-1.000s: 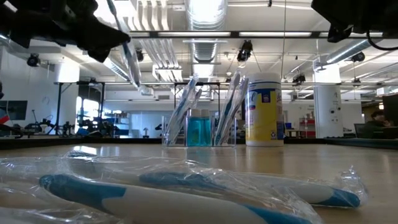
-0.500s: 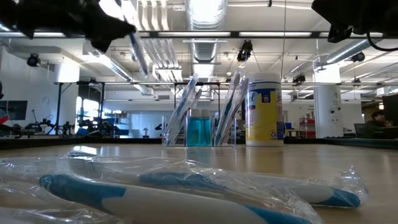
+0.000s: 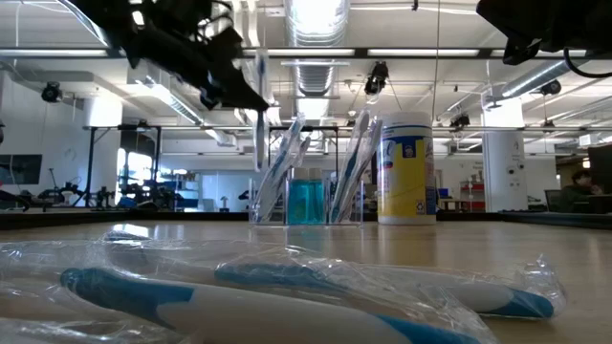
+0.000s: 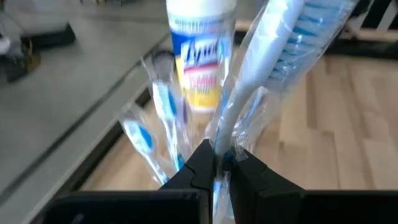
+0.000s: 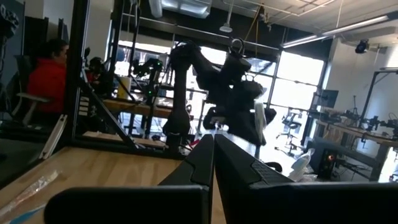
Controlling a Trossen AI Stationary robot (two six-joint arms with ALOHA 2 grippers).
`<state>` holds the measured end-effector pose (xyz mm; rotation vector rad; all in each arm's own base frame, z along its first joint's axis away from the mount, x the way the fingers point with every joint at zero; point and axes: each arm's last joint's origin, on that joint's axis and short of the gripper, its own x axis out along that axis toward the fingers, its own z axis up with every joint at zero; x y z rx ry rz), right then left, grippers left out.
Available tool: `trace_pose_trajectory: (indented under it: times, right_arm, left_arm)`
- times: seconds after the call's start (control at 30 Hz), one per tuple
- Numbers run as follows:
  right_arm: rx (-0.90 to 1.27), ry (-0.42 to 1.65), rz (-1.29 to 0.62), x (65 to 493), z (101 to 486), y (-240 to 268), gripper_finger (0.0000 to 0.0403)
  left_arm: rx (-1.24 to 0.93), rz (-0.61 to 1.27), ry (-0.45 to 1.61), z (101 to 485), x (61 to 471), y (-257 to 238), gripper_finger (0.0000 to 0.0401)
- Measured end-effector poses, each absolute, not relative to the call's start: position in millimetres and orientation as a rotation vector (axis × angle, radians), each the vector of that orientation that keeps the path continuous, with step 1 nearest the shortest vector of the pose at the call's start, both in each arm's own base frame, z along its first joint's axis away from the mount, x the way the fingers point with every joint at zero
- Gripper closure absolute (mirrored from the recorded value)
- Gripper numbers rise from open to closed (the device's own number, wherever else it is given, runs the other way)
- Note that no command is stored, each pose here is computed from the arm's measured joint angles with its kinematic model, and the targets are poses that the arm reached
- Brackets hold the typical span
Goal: Pick & Place toothbrushing station
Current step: Put the blue toothbrush into the left section of the transparent organizer
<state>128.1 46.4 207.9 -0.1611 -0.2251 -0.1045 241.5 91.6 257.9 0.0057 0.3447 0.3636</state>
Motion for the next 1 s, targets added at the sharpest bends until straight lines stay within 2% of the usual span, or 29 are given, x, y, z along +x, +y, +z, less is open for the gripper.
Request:
trace_pose_trajectory:
  times: [0.23, 0.5, 0.8, 1.0]
  right_arm:
    - [-0.164, -0.223, -0.104, 128.1, 207.8, 46.5, 0.0394]
    - [-0.159, -0.225, -0.104, 128.3, 208.5, 46.6, 0.0394]
    - [-0.152, -0.226, -0.103, 128.3, 208.6, 46.6, 0.0394]
    - [-0.153, -0.226, -0.103, 128.3, 208.6, 46.6, 0.0394]
  left_arm:
    - [-0.068, 0.386, 0.457, 226.8, 268.4, 107.5, 0.0377]
    - [-0.131, 0.413, 0.549, 198.9, 280.3, 120.4, 0.0377]
    - [-0.170, 0.400, 0.558, 189.8, 281.4, 130.2, 0.0376]
    - [-0.199, 0.399, 0.569, 193.4, 275.5, 127.2, 0.0330]
